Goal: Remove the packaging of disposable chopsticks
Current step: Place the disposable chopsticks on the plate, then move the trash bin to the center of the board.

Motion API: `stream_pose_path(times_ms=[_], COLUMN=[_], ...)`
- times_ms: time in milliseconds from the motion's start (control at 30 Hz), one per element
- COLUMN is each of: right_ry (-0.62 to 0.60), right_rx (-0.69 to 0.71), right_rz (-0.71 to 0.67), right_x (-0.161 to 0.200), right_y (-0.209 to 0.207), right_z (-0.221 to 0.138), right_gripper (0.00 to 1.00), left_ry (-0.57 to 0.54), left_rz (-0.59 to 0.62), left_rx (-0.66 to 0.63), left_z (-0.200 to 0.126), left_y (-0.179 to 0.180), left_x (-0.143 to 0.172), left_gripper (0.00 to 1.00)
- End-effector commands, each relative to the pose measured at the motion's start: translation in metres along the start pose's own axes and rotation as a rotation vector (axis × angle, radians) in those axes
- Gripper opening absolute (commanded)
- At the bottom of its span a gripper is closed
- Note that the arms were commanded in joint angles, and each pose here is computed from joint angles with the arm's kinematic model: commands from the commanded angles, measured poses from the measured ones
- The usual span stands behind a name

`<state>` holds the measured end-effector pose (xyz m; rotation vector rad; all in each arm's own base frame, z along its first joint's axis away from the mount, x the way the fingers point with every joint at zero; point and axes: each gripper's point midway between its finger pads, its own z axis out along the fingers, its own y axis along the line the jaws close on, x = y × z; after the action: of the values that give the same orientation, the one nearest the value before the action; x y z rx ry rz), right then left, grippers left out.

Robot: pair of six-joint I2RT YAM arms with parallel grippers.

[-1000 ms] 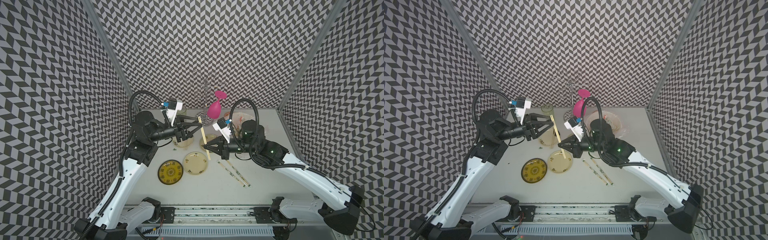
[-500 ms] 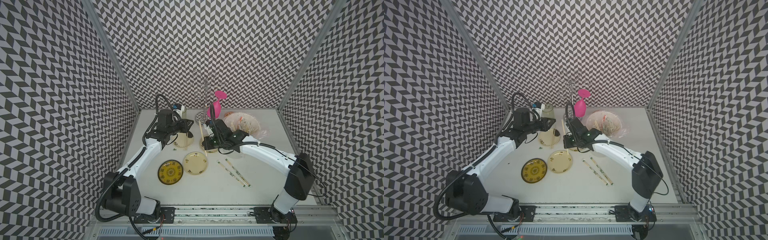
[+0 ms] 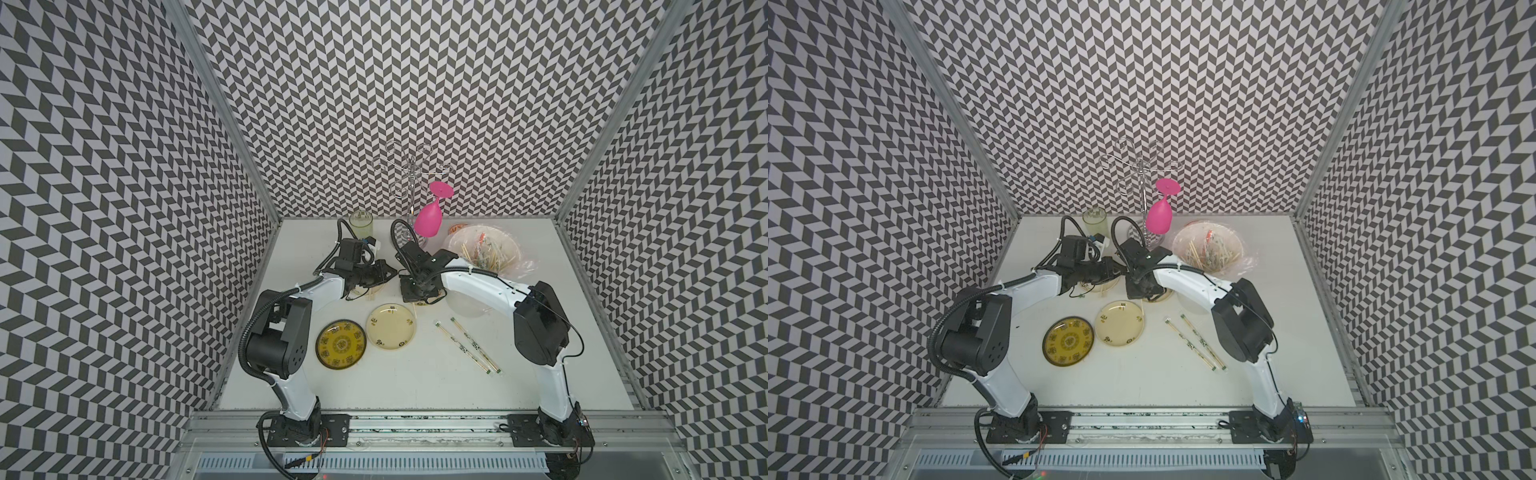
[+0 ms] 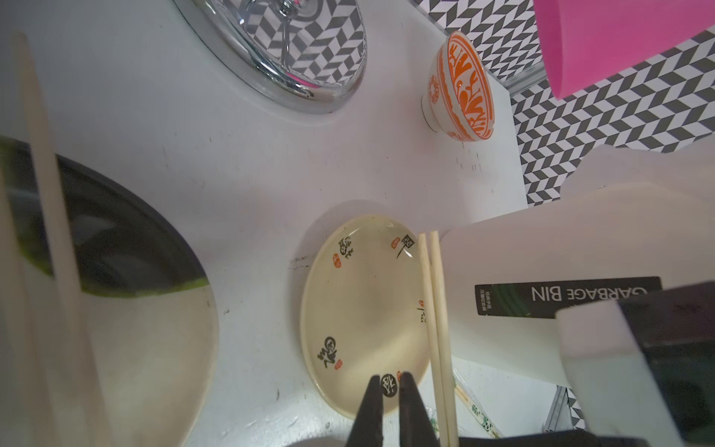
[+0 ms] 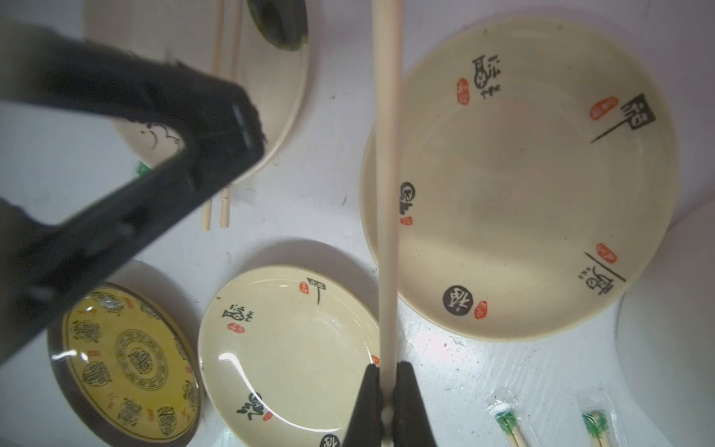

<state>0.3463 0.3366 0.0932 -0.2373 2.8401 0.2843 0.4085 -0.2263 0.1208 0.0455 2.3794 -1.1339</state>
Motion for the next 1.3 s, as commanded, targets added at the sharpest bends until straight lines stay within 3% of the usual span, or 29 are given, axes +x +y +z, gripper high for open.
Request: stream_pose_path(times_ms=[0,167,667,1167,1267], right_ry=[0.002,0.017,0.094,0.174,0.137], right_rx=[0.101,0.139,-0.081,-0.087,-0.071], right_rz=[0.031,0.040,0.130,0.114,0.120], right_x=[-0.004,-0.010,-0.021,-0.006,-0.010], right_y=[-0.020,-0.033,-0.034,-0.034,-0.035], right_z=[0.007,0.017,0.032,0.046,0.037], right_gripper=[0.00,0.00,0.00,0.04,0.03], left_ry=[-0.022,0.019,0.078,0.120,0.110], left_rz=[0.014,-0.008,-0.018,0.023,0.029], left_rx=[0.020,0.011,0.016,-0.044,-0.044], left_z=[0.005,0.021,0.041,0.063,0.061], left_y=[-0.011,-0.003,0.003,0.004,0.002], left_x=[0.000,0.012,0.023,0.030,0.028], left_gripper=[0.13,0.13,0.14,0.15,0.15])
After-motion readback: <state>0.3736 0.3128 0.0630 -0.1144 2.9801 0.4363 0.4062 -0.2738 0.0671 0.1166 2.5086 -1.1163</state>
